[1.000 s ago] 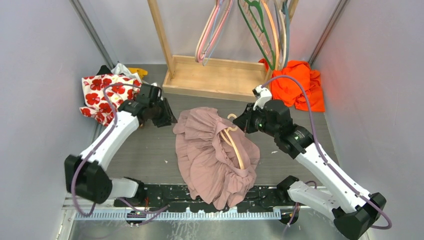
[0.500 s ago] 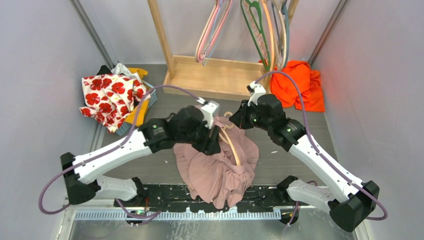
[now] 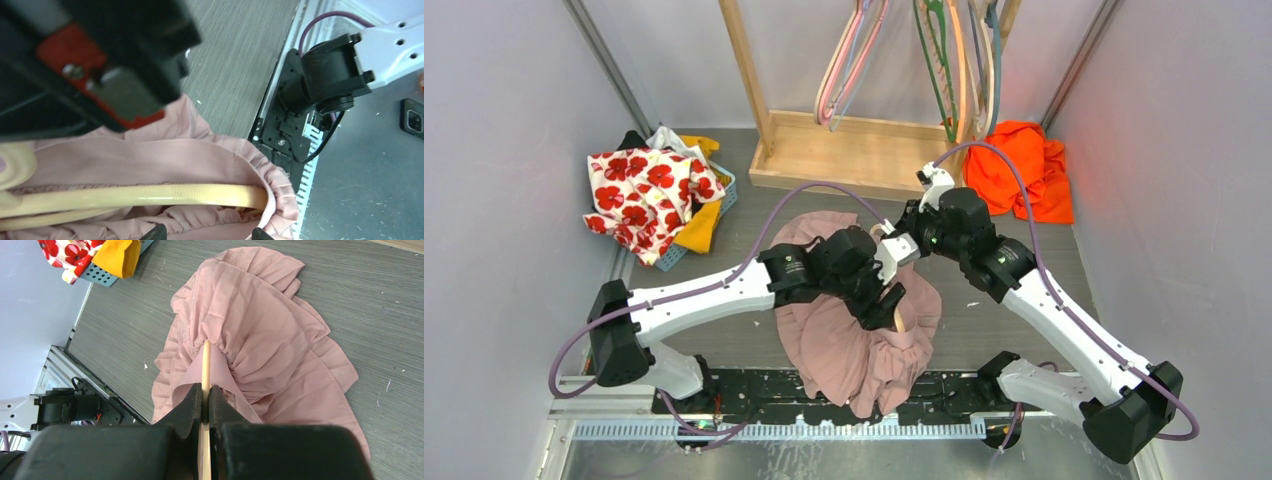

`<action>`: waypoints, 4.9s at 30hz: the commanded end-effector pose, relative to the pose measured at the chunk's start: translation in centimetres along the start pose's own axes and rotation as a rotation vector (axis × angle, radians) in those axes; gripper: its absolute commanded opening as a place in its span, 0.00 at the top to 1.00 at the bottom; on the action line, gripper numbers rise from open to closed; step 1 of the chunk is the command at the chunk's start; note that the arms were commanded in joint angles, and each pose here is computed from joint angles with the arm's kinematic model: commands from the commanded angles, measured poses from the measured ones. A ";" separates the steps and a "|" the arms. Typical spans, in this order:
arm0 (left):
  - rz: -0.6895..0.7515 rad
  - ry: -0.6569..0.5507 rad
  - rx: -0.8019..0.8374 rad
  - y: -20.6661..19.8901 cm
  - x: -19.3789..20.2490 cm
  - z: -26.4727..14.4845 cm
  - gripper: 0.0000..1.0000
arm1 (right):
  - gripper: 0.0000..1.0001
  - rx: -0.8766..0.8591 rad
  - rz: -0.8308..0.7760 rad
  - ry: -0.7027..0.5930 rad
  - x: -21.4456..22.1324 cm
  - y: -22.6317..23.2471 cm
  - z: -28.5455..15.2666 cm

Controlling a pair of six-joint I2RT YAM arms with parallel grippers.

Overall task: Place the skirt on the hanger
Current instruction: Adjust the skirt on the hanger.

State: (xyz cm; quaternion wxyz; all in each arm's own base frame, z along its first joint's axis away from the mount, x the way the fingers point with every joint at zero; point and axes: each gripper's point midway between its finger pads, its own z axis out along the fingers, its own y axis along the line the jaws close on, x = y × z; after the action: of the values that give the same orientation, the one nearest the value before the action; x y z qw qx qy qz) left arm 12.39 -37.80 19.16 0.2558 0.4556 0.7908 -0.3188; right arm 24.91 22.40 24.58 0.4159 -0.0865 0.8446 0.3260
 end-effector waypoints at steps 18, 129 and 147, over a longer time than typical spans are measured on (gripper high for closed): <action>0.018 0.050 0.226 -3.8 1.6 2.3 0.45 | 0.99 -0.095 0.004 -0.094 -3.1 2.7 -1.1; -0.326 -0.413 -0.454 14.5 -2.5 -19.8 0.03 | 0.99 -0.396 -0.206 -0.125 -8.8 12.4 -14.4; -0.267 -0.376 -0.388 14.8 -2.7 -17.6 0.43 | 0.99 -0.523 -0.210 -0.140 -9.2 15.1 -17.4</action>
State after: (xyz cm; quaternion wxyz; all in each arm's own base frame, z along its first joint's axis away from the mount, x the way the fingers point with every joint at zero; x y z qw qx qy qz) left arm 23.79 -20.28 26.73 0.3971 0.2139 0.8522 -0.2652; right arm 15.39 21.98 40.78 0.4209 -0.2306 0.7570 0.4434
